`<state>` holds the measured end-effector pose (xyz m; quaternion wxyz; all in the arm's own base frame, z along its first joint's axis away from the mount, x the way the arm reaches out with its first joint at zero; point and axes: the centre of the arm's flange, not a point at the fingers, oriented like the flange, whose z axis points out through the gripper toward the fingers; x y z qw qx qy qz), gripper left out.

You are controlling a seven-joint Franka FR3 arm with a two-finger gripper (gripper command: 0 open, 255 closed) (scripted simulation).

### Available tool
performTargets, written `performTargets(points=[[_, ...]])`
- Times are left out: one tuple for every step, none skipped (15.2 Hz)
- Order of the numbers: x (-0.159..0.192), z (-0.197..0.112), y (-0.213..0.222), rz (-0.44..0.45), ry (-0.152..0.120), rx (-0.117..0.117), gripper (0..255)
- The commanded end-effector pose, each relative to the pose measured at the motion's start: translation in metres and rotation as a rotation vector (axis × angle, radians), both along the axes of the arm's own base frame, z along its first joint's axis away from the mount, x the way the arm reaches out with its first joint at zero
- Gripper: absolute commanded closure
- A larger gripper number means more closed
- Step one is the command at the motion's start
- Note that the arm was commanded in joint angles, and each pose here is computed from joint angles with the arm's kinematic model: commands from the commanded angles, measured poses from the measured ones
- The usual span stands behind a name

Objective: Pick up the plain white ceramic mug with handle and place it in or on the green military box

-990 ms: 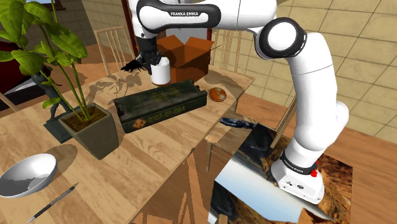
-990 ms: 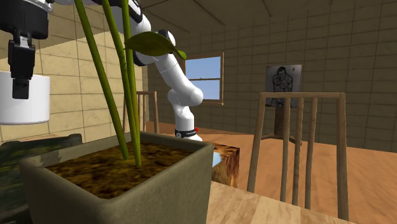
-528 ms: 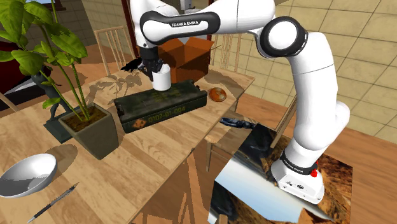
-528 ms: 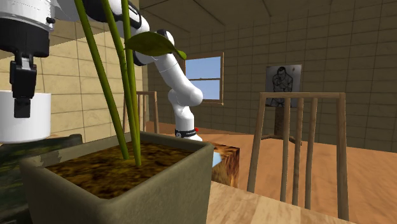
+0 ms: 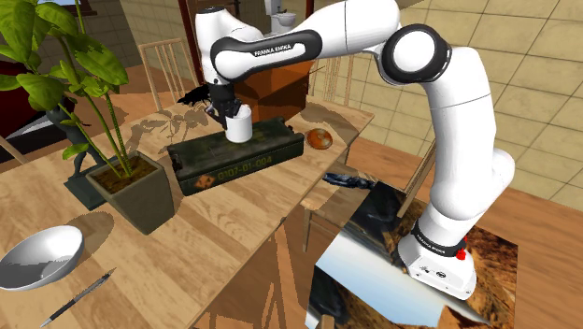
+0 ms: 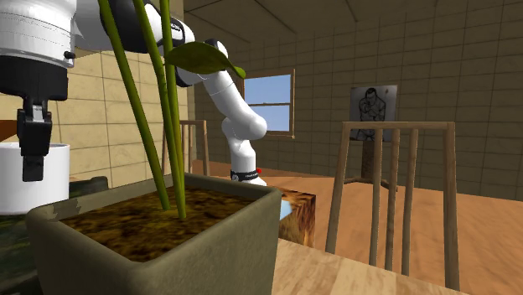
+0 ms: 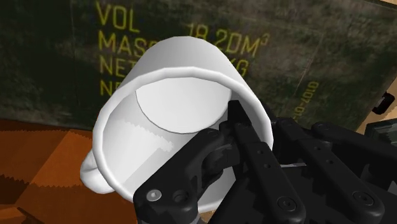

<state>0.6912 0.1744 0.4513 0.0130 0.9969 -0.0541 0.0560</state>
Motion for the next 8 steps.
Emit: performTargets(points=[[0.0002, -0.0038, 0.0004, 0.0, -0.001, 0.0, 255], [0.0002, -0.0038, 0.0004, 0.0, -0.001, 0.0, 255], [0.0002, -0.0038, 0.0004, 0.0, -0.001, 0.0, 255], [0.0002, -0.0038, 0.0004, 0.0, -0.001, 0.0, 255], [0.0002, -0.0038, 0.0004, 0.0, -0.001, 0.0, 255], [0.0002, -0.0038, 0.0004, 0.0, -0.001, 0.0, 255], [0.0002, -0.0038, 0.0004, 0.0, -0.001, 0.0, 255], [0.0002, -0.0038, 0.0004, 0.0, -0.001, 0.0, 0]])
